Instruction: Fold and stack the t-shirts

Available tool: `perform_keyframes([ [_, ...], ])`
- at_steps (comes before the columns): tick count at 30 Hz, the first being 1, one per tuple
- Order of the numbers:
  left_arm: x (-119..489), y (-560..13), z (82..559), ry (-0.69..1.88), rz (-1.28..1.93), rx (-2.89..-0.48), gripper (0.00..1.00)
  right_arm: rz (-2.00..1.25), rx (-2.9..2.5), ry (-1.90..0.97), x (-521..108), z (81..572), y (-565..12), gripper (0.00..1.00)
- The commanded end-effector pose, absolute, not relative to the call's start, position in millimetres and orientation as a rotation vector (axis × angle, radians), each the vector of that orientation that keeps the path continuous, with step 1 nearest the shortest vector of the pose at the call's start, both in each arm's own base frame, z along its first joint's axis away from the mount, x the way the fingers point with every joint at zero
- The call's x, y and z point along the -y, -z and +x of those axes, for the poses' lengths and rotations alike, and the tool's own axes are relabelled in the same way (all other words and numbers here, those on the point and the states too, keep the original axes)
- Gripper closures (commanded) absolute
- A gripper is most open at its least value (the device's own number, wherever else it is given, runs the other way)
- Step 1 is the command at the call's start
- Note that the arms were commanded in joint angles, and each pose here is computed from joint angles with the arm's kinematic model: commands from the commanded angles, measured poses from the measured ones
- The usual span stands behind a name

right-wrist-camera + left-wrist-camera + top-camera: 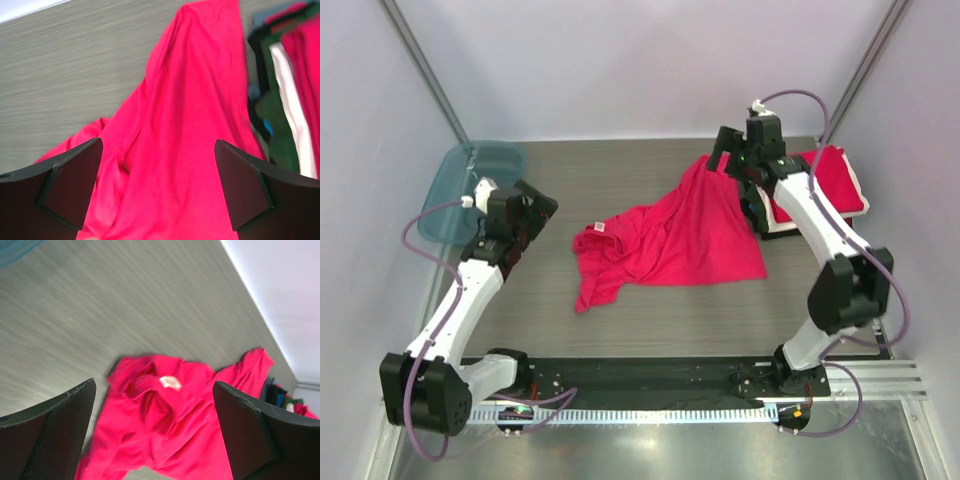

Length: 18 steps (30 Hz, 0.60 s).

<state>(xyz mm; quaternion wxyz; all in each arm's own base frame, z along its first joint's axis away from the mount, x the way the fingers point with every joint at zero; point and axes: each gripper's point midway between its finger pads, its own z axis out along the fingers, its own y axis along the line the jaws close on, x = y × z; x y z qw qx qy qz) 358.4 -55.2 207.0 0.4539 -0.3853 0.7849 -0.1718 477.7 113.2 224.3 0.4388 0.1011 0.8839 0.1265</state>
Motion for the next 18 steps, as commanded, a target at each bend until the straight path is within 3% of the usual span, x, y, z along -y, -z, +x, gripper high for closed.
perform_keyframes([
  [1,59.7,-199.2,352.8,0.498,-0.875,-1.89,0.0,0.329,-2.001,-0.323,-97.2,456.1,-272.7,0.0],
  [2,66.3,-202.7,353.5,0.55,-0.837,-1.875,0.0,0.342,-2.009,-0.328,-95.8,449.6,-266.4,0.03],
  [3,72.5,-193.1,349.6,0.574,-0.807,-1.91,0.0,0.358,-2.028,-0.337,-93.0,435.8,-256.4,0.18],
  [4,85.7,-186.5,343.9,0.637,-0.772,-1.971,0.01,0.383,-2.043,-0.364,-94.6,428.4,-249.2,0.21],
  [7,108.1,-168.2,329.7,0.722,-0.716,-2.111,0.04,0.46,-2.104,-0.337,-83.9,397.1,-216.8,0.25],
  [11,106.7,-135.8,297.1,0.644,-0.709,-2.265,0.06,0.62,-2.205,-0.182,-55.0,347.8,-150.6,0.36],
  [18,104.5,-122.5,257.9,0.648,-0.699,-2.338,0.05,0.806,-2.244,-0.096,-24.0,296.0,-102.9,0.47],
])
